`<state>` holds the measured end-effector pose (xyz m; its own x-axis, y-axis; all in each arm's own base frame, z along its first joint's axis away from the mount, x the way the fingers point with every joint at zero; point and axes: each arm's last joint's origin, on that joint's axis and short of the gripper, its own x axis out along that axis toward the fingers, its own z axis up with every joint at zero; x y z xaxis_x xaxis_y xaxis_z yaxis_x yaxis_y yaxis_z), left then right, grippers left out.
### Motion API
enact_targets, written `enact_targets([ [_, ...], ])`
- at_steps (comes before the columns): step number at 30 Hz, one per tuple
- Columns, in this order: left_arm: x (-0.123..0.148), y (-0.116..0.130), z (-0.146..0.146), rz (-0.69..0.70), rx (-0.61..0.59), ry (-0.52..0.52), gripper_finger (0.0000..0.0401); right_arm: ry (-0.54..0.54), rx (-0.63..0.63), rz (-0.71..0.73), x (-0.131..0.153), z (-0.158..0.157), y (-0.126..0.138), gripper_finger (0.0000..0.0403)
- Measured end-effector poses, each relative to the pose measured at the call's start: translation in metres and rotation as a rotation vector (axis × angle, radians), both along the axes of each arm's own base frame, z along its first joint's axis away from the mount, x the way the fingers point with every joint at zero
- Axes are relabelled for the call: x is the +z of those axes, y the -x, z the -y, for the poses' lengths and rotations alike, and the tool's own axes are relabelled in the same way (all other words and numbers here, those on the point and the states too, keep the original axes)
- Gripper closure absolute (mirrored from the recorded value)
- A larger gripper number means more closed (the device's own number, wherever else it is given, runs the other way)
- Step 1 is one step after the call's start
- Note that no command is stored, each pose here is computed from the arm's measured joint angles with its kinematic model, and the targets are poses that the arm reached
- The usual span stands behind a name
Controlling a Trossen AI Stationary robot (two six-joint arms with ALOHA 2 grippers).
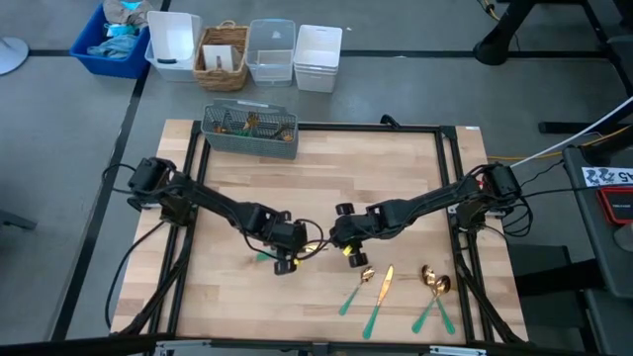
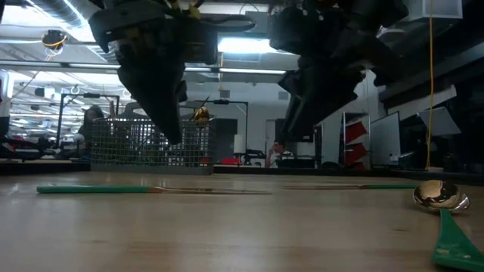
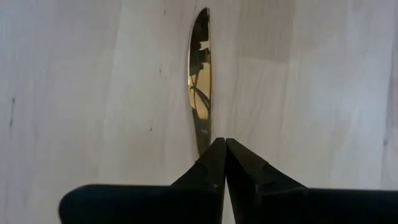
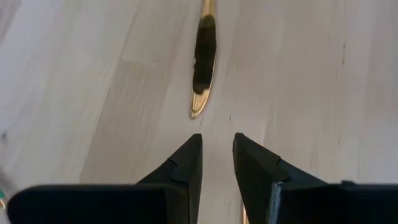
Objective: Sort silverware
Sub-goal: Put the green knife into the gray silverware basket
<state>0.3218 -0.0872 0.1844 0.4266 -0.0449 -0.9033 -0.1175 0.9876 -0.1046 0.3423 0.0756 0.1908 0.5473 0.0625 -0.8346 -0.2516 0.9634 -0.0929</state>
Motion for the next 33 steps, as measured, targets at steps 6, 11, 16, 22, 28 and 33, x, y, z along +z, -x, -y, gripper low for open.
enact_targets([
  [6,0.0,-0.003,-0.009,-0.002,0.013,0.041,0.0382,-0.012,-0.006,0.032,0.002,-0.001,-0.003,0.031],
  [11,0.0,-0.006,-0.009,0.025,-0.094,-0.006,0.0366,-0.011,-0.006,0.032,0.002,-0.001,-0.003,0.031],
  [16,-0.006,-0.006,-0.01,-0.011,-0.021,0.026,0.0325,-0.011,-0.006,0.031,0.002,-0.001,-0.003,0.031],
  [22,-0.012,-0.002,-0.001,-0.066,-0.09,0.035,0.027,-0.023,-0.02,0.042,0.002,-0.001,-0.004,0.031],
  [28,-0.029,0.0,0.009,-0.113,-0.109,-0.076,0.0275,-0.053,-0.044,0.087,0.005,-0.002,-0.007,0.031],
  [33,-0.039,0.003,0.011,-0.173,-0.085,-0.097,0.029,-0.054,-0.045,0.09,0.005,-0.002,-0.008,0.031],
])
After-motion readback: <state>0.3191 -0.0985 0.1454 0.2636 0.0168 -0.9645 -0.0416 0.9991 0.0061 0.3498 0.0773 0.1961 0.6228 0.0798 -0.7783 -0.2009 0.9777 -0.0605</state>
